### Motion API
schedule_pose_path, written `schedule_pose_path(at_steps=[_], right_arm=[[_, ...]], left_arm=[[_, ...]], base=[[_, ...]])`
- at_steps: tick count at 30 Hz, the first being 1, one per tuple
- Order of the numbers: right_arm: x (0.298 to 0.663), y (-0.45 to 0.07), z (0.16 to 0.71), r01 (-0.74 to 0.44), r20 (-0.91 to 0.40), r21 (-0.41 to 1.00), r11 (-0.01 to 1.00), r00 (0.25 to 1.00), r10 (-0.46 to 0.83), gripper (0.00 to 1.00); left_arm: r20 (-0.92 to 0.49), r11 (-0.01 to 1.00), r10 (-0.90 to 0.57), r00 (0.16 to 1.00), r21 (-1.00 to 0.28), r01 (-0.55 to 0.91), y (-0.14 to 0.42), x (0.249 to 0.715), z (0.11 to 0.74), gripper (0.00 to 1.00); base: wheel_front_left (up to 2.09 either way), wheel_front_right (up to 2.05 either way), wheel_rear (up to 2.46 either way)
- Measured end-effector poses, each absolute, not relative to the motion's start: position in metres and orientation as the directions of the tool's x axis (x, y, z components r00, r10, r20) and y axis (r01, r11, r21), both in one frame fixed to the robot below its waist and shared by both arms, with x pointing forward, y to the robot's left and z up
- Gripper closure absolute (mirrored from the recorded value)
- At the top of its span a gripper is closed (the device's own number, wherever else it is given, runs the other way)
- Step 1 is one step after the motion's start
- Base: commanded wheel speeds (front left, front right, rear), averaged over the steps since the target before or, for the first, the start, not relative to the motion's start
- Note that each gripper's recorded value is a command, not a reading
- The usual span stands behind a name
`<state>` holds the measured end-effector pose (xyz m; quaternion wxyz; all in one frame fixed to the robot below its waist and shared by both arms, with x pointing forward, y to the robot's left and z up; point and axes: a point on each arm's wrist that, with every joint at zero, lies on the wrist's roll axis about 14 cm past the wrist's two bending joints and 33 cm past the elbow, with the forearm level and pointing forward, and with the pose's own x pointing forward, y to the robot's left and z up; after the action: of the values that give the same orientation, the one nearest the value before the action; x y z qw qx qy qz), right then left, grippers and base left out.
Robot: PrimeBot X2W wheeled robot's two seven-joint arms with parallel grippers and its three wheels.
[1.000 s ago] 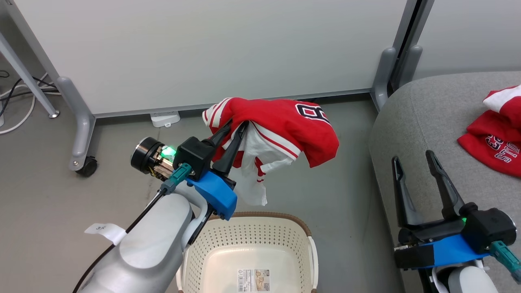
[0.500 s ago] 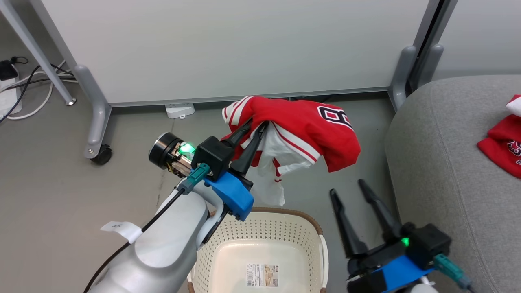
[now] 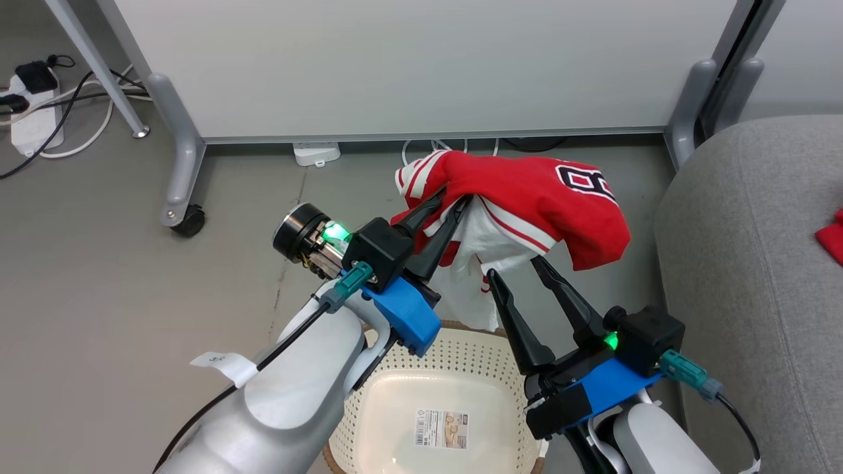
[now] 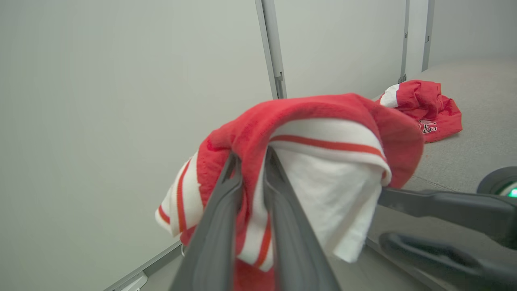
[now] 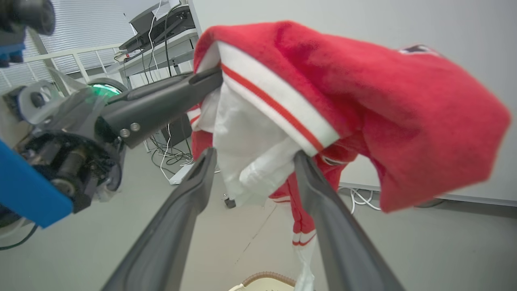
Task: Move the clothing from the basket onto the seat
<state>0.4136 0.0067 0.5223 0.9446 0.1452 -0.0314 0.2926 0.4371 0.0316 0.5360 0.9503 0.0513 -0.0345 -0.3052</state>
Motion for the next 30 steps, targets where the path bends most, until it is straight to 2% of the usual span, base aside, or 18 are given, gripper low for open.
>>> schedule_pose_path(at_steps=[11,26,28,29,30], right_arm=[[0.427,0.004,0.501,-0.53,0.085,0.286,0.798,0.844,0.529,0.0],[0.44,0.019,0.539,-0.58,0.197,0.31,0.753,0.814,0.546,0.0],[0.44,0.021,0.54,-0.585,0.201,0.313,0.748,0.811,0.55,0.63],[0.439,0.021,0.541,-0.587,0.204,0.314,0.746,0.809,0.551,1.0],[0.439,0.022,0.542,-0.589,0.207,0.316,0.744,0.808,0.552,1.0]], left_arm=[[0.039,0.813,-0.579,0.815,0.112,0.572,0.033,0.439,0.536,1.0],[0.031,0.812,-0.58,0.814,0.108,0.574,0.033,0.44,0.532,1.0],[0.032,0.811,-0.581,0.813,0.107,0.575,0.033,0.44,0.532,1.0],[0.032,0.811,-0.58,0.814,0.107,0.575,0.033,0.44,0.532,1.0],[0.031,0.811,-0.58,0.814,0.108,0.574,0.033,0.44,0.532,1.0]], base=[[0.0,0.0,0.0],[0.0,0.0,0.0],[0.0,0.0,0.0],[0.0,0.0,0.0],[0.0,0.0,0.0]])
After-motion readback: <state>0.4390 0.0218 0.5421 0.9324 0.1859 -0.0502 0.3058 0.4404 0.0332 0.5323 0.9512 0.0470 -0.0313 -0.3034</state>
